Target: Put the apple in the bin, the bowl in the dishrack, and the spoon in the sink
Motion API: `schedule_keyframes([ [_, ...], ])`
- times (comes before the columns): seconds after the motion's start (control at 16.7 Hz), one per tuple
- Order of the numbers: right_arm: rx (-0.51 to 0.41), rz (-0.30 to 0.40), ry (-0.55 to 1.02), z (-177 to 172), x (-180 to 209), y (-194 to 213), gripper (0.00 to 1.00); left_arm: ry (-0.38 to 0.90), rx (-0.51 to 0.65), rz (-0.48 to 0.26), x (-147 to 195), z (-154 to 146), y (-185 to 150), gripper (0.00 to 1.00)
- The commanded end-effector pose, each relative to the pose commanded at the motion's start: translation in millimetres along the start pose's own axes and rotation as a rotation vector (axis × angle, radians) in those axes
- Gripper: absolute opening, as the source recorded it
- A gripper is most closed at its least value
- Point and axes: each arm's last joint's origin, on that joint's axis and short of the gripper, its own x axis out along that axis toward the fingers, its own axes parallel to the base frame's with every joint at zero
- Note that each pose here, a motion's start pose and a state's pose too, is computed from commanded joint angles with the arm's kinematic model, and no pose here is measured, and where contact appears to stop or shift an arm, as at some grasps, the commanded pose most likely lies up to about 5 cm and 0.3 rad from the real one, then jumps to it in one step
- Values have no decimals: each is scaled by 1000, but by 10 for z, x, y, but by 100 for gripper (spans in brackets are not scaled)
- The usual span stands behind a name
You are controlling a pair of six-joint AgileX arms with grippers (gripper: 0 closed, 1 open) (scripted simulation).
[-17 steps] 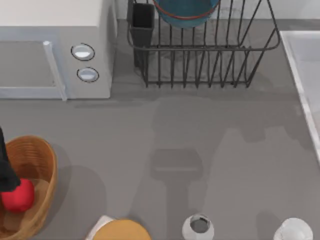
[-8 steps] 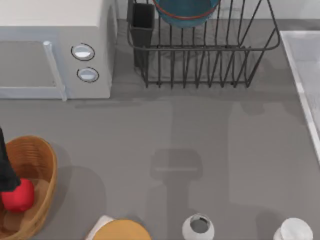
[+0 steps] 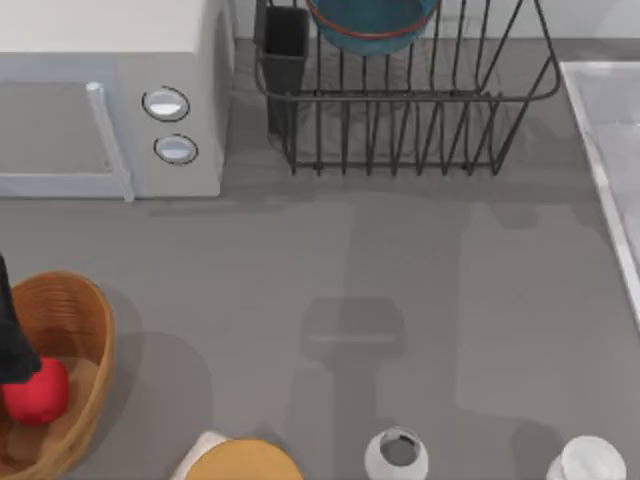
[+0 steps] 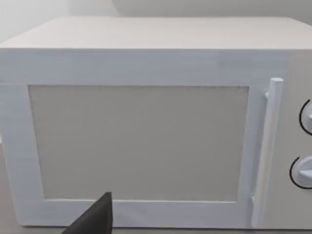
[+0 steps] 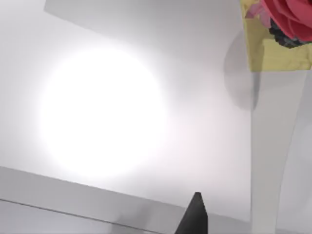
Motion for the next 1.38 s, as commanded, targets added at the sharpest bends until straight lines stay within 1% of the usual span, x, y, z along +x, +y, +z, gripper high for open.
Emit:
schedule_keyframes([
  [0.18, 1, 15, -8, 12, 231, 7, 0, 0, 0, 0, 0, 0, 0, 100],
  [0.3, 3, 7, -8, 14, 320, 14, 0, 0, 0, 0, 0, 0, 0, 100],
  [0.6, 3, 1, -6, 14, 344, 16, 0, 0, 0, 0, 0, 0, 0, 100],
  [1.38, 3, 1, -6, 14, 344, 16, 98, 0, 0, 0, 0, 0, 0, 100],
])
